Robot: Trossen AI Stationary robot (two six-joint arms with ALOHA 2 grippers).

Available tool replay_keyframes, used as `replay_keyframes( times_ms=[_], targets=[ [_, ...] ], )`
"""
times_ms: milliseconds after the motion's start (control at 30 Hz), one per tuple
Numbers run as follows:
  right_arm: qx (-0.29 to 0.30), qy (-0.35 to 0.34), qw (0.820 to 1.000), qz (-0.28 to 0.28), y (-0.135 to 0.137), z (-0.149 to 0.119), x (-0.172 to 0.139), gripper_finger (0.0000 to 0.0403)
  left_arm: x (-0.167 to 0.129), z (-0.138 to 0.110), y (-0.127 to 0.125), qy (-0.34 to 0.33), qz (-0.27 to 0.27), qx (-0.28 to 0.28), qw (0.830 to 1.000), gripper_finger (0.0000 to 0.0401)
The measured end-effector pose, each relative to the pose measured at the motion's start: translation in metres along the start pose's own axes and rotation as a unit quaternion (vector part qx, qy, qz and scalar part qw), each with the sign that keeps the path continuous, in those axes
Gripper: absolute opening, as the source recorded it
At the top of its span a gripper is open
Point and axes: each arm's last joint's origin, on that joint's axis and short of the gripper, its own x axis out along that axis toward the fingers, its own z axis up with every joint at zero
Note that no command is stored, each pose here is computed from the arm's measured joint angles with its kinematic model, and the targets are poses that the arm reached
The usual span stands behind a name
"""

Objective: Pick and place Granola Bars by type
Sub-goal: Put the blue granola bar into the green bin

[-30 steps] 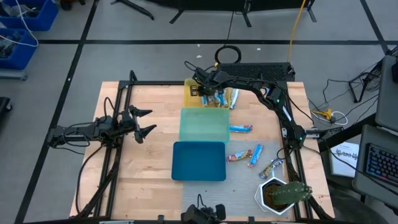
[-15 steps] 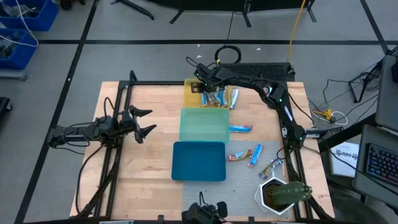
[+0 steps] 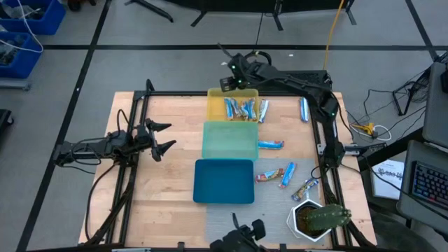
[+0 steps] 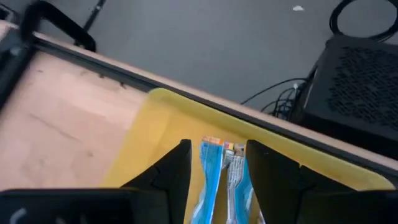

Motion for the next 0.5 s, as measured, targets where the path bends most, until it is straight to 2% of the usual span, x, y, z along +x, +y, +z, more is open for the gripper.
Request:
replay_keyframes(
  times_ms=[133,300,500],
  targets=[
    [-0.033,0.021,0.999,-0.019,-0.01,0.002,-0.029,0.015,0.0,0.0,0.0,0.0,0.0,0.0,1.0,0.0392],
    [-0.031,0.014,0.996,-0.088,-0.031,-0.002,-0.056,0.0174,0.0,0.0,0.0,0.0,0.0,0.0,1.0,0.0392],
    [0.012,0.025,0.981,-0.192,-0.067,-0.034,-0.077,0.0223,0.0,0.0,0.0,0.0,0.0,0.0,1.0,0.0392]
  ],
)
